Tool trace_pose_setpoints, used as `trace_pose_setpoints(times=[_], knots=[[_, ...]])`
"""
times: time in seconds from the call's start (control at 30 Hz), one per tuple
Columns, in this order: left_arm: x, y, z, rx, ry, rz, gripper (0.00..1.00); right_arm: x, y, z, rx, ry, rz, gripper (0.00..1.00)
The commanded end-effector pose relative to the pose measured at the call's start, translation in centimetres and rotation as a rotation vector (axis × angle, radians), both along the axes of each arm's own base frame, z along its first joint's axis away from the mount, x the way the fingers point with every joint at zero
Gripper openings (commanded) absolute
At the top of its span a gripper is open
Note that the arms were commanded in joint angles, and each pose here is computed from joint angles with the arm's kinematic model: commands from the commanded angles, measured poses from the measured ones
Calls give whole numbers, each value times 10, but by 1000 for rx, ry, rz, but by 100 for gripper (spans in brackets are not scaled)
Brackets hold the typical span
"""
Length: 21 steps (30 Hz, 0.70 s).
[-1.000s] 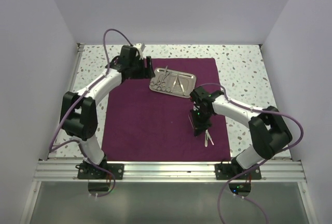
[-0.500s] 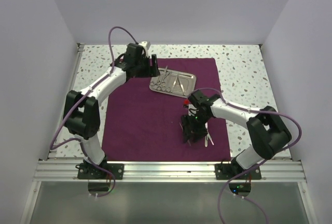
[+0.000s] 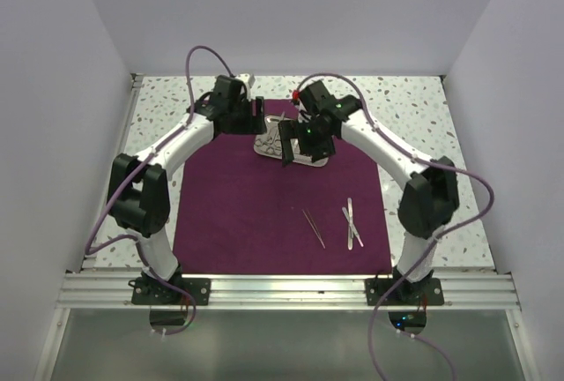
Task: Open and lay out the surgical kit
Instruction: Pick up the medical item from the container.
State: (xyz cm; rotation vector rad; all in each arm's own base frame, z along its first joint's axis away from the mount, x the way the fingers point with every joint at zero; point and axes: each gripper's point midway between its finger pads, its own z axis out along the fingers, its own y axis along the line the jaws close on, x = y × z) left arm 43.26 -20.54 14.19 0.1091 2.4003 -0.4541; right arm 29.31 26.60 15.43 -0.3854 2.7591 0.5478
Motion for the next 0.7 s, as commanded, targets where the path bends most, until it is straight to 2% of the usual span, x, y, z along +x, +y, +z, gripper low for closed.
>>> trace_pose_setpoints(times=[0.0,0.03,0.2,0.23,0.27,0.33,0.53,0.67], knots=[[3,10,13,18,-43,-20,75,50,-23,-23,-158,0,-97,98],[2,11,12,17,-41,-21,75,72,-21,-28,-175,-13,-114,97],[5,27,6,21,-28,-18,75,132,-45,-49,-268,-11,-195,91],[6,29,5,20,-28,-17,75,149,-43,-40,-262,-56,-208,88],[7,35,5,18,-26,-10,75,155,-46,-57,-293,-38,-198,85],[8,38,2,2,-16,-9,75,170,-52,-57,-307,-58,-209,79],[14,35,-10,-46,23,-7,75,180,-57,-82,-305,-26,-234,64],[22,34,-20,-41,48,-7,75,180,-56,-88,-309,-20,-228,62]])
